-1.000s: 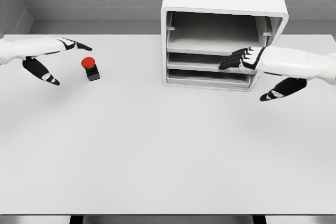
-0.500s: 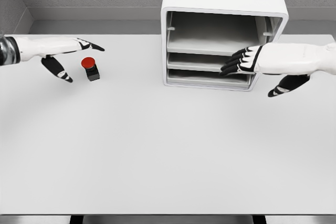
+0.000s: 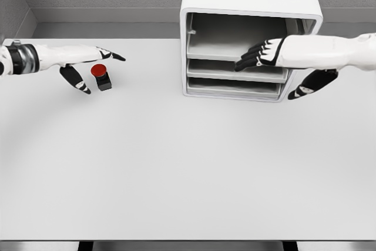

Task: Slide open multi-storey tabletop storage cabinets and put open load switch and slide close multi-storey tabletop storage cabinets

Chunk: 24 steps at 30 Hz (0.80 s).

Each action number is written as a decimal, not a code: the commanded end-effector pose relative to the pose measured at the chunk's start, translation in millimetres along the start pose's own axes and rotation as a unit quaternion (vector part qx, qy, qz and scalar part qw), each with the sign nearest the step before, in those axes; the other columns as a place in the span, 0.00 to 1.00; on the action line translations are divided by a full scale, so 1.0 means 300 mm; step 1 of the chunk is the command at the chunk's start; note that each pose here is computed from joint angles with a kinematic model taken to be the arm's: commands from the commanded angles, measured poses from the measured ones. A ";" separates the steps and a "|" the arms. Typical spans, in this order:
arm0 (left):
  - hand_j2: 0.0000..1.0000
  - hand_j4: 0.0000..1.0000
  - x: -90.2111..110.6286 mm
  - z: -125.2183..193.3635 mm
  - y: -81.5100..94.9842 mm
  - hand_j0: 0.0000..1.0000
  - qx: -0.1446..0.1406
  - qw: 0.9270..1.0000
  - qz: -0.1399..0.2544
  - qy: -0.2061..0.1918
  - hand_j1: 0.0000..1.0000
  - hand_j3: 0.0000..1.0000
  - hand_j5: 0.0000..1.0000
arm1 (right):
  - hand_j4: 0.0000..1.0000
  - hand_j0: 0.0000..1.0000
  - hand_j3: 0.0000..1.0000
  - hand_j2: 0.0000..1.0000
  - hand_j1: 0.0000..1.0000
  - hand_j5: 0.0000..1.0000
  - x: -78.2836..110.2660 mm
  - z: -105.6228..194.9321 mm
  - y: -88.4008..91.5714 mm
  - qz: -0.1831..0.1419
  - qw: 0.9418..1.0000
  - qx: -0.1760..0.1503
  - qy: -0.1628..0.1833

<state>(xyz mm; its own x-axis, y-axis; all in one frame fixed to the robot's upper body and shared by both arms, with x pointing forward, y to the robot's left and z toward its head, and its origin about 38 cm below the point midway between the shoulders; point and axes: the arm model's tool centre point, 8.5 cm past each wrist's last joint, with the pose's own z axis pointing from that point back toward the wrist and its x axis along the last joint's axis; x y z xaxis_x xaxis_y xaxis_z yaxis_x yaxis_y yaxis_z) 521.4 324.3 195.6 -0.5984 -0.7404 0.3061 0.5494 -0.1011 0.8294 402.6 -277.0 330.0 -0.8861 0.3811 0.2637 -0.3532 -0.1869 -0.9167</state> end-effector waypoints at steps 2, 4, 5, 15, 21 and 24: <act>1.00 1.00 -0.007 -0.012 -0.004 1.00 -0.001 1.000 0.003 0.005 1.00 1.00 1.00 | 1.00 1.00 1.00 1.00 1.00 1.00 0.025 -0.019 0.016 -0.001 1.000 0.020 -0.014; 1.00 1.00 -0.020 -0.006 -0.007 1.00 -0.001 1.000 0.005 0.011 1.00 1.00 1.00 | 0.99 0.99 0.99 0.99 0.99 0.99 0.039 -0.041 0.015 0.003 0.999 0.020 -0.025; 1.00 1.00 -0.020 -0.006 -0.007 1.00 -0.001 1.000 0.005 0.011 1.00 1.00 1.00 | 0.99 0.99 0.99 0.99 0.99 0.99 0.047 -0.072 0.018 0.001 0.999 0.018 -0.038; 1.00 1.00 -0.018 -0.053 -0.021 1.00 -0.011 1.000 0.004 0.016 1.00 1.00 1.00 | 0.97 0.97 0.97 0.97 0.97 0.97 0.043 -0.108 0.046 -0.024 0.998 -0.023 -0.052; 1.00 1.00 -0.032 -0.058 -0.022 1.00 -0.010 1.000 0.009 0.025 1.00 1.00 1.00 | 0.94 0.94 0.94 0.94 0.94 0.94 0.008 -0.102 0.017 0.002 0.999 -0.027 -0.030; 0.90 0.90 -0.034 -0.058 -0.023 0.90 -0.011 1.000 0.009 0.026 0.90 0.90 0.90 | 0.94 0.94 0.94 0.94 0.94 0.94 0.015 -0.130 0.016 0.000 0.999 -0.034 -0.041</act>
<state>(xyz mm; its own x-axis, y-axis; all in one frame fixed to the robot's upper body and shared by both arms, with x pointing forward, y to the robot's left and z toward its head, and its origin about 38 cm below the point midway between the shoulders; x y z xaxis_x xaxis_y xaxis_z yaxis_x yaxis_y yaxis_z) 532.9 320.5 178.5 -0.5633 -0.7730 0.2919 0.5721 -0.1101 0.8127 406.6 -243.9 313.3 -0.9075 0.3093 0.2842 -0.3384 -0.1373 -0.9309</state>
